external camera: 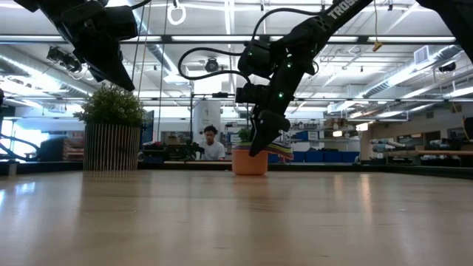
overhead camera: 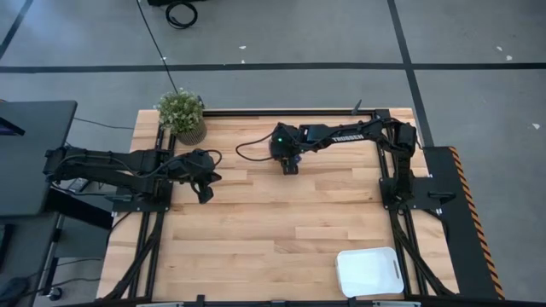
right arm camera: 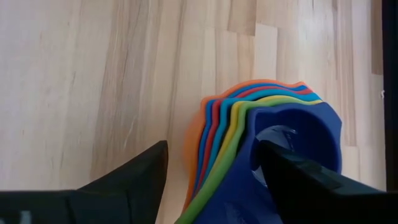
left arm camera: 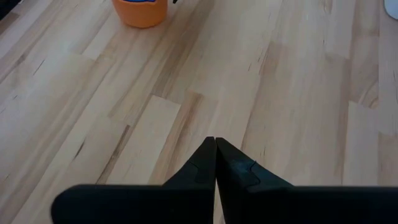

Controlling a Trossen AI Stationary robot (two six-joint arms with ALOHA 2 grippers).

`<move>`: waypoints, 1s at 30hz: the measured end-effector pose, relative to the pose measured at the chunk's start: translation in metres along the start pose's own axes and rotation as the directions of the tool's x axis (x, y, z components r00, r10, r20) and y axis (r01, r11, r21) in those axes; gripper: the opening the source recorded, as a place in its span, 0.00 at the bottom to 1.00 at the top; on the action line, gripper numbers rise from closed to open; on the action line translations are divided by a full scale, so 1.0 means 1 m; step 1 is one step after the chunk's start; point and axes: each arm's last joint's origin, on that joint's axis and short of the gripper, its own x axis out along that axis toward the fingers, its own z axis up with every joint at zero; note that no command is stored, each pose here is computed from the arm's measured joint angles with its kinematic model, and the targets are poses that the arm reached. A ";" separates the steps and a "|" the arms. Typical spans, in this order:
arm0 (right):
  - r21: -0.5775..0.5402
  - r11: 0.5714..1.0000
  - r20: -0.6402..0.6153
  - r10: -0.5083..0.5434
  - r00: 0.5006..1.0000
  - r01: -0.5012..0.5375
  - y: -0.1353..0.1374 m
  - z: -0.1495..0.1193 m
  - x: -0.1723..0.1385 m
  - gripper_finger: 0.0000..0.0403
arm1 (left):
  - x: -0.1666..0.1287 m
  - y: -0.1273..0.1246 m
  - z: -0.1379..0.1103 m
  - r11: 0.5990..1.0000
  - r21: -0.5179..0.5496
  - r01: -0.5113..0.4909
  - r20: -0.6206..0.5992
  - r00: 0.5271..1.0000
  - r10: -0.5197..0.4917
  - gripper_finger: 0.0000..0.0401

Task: Nest measuring cups in basket
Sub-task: Put the stacked measuring cups into the white bin

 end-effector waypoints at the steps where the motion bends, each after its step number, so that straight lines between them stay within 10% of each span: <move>1: 0.002 1.000 0.000 0.000 1.000 0.000 -0.001 0.000 0.000 0.63 | 0.000 0.000 0.000 1.000 0.001 0.000 0.000 1.000 0.000 0.03; 30: 0.075 0.995 0.043 0.061 0.997 -0.064 -0.016 -0.006 -0.001 0.44 | 0.000 0.000 0.000 1.000 0.000 0.000 0.000 1.000 0.000 0.03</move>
